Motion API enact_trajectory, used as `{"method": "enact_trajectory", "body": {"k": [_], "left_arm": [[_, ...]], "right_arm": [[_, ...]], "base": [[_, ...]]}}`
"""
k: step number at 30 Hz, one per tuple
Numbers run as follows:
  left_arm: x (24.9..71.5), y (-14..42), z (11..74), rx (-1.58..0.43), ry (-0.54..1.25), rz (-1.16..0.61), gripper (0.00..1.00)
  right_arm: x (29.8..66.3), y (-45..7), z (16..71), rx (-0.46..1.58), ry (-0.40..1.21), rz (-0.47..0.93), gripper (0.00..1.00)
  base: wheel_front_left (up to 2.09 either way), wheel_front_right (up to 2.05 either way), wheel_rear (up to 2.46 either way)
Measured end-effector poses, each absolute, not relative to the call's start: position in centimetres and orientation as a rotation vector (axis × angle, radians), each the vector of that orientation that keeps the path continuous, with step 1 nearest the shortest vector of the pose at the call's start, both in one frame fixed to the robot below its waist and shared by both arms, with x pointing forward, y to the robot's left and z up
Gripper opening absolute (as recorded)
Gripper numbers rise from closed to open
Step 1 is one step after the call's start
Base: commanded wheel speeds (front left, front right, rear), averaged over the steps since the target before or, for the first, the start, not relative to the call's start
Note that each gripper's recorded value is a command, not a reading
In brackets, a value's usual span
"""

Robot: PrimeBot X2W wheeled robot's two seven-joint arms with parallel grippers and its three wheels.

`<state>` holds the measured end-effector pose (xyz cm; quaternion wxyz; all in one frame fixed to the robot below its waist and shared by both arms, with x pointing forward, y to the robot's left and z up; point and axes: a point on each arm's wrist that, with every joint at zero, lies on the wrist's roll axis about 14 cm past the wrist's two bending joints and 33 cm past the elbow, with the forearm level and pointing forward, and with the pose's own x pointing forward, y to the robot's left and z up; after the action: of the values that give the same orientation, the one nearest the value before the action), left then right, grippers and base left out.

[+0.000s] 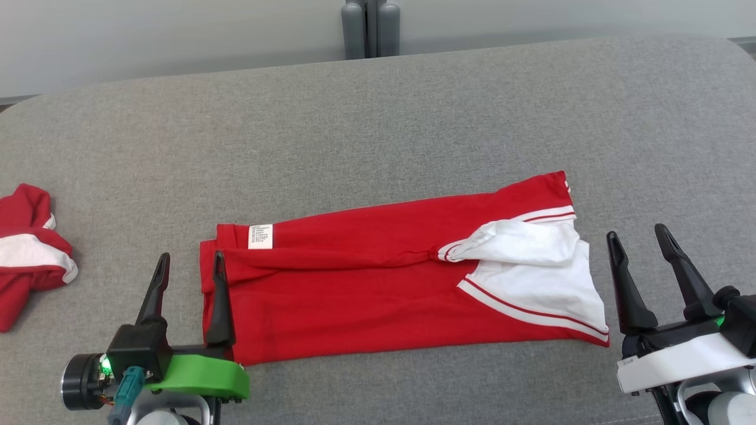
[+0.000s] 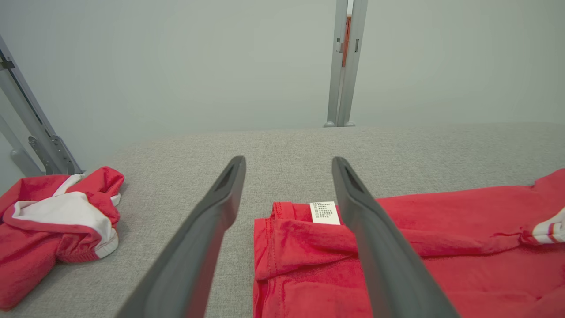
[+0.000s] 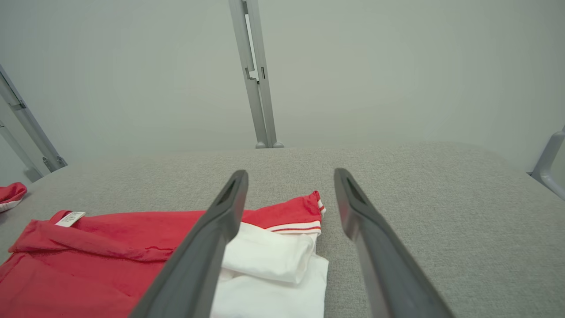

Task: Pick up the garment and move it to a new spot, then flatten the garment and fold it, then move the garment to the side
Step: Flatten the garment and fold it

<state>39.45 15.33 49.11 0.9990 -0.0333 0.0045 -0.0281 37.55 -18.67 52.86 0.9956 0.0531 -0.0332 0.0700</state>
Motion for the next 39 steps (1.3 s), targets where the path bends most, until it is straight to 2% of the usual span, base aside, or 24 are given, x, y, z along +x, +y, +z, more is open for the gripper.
{"method": "enact_trajectory", "body": {"k": [13,21,29,34,38,39], "left_arm": [[39.4,15.4,48.9,-0.063,0.009,-0.058,1.0],[41.5,14.8,49.7,-0.066,-0.029,-0.079,1.0],[43.6,14.5,48.7,-0.069,-0.026,-0.082,1.0],[43.9,15.4,47.6,-0.064,-0.001,-0.058,1.0],[43.7,15.8,47.5,-0.062,0.003,-0.042,1.0],[43.7,15.8,47.6,-0.063,0.0,-0.041,1.0]], "right_arm": [[37.8,-18.8,52.5,0.102,-0.044,0.132,1.0],[39.6,-19.1,49.7,0.083,0.05,0.137,1.0],[42.3,-17.8,42.9,0.099,0.238,0.174,1.0],[42.8,-17.7,38.1,0.12,0.356,0.165,1.0],[42.8,-16.8,36.3,0.157,0.399,0.178,1.0],[42.8,-16.6,36.3,0.165,0.399,0.182,0.5]], "base": [[0.0,0.0,0.0],[0.0,0.0,0.0],[0.0,0.0,0.0],[0.0,0.0,0.0],[0.0,0.0,0.0],[0.0,0.0,0.0]]}}
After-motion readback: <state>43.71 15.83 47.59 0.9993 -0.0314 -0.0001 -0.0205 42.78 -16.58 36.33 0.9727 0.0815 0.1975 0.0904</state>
